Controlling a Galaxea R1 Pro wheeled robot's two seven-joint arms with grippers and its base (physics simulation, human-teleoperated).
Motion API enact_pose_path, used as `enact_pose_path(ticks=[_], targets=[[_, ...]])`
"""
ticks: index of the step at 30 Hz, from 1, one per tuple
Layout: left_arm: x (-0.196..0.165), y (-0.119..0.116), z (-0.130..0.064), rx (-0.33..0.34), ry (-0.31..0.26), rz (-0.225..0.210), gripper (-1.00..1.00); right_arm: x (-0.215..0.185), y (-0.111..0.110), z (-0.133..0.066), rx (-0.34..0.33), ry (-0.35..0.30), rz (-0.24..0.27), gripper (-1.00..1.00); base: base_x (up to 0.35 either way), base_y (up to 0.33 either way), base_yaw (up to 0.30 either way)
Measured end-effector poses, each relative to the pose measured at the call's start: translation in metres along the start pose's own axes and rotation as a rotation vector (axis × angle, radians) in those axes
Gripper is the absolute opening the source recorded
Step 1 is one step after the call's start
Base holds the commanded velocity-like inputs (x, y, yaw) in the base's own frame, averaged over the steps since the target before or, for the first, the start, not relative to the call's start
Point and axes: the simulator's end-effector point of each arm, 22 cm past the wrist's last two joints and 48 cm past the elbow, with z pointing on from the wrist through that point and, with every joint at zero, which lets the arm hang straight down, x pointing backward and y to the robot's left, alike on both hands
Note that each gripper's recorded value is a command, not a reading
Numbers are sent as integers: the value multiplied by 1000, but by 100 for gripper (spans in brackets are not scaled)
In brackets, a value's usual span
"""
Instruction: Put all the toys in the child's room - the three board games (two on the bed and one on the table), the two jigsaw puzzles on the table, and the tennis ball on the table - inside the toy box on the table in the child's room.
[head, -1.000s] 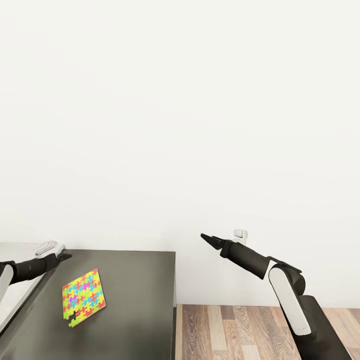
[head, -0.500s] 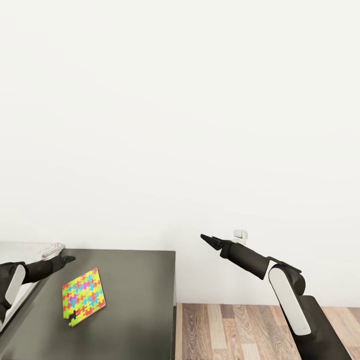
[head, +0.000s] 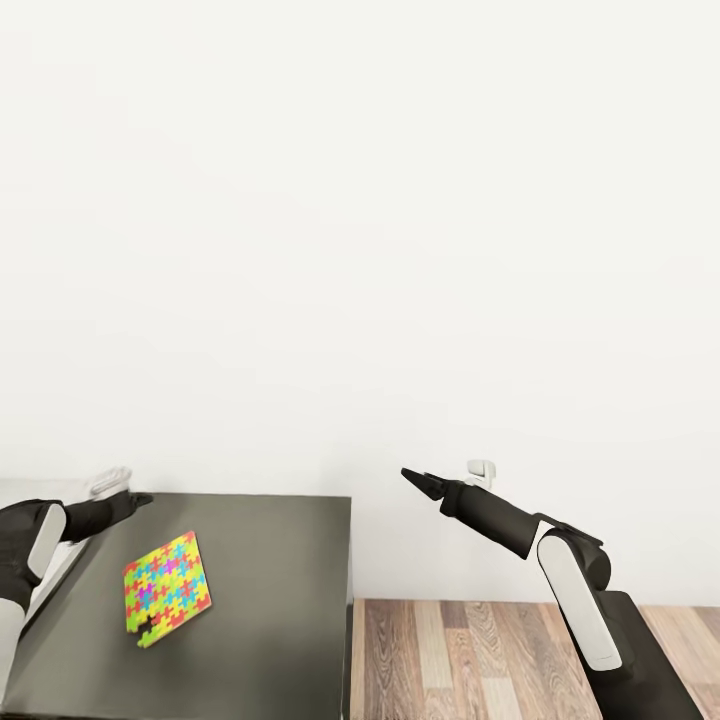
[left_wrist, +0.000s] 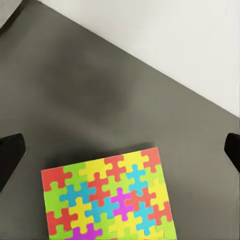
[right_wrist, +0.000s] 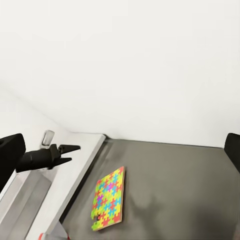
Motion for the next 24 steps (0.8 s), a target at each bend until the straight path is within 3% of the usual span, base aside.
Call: enact_pose_path(ticks=[4, 13, 24], targets=[[-7, 0, 7, -65, 15, 23, 100, 3, -3, 1, 3, 6, 7, 100, 0, 0, 0], [-8, -6, 22, -99, 66, 46, 100, 7, -9, 2, 9, 16, 20, 100, 0, 0, 0], [-2, 6, 28, -155, 96, 105, 100, 12, -17, 4, 16, 25, 33, 100, 0, 0, 0]])
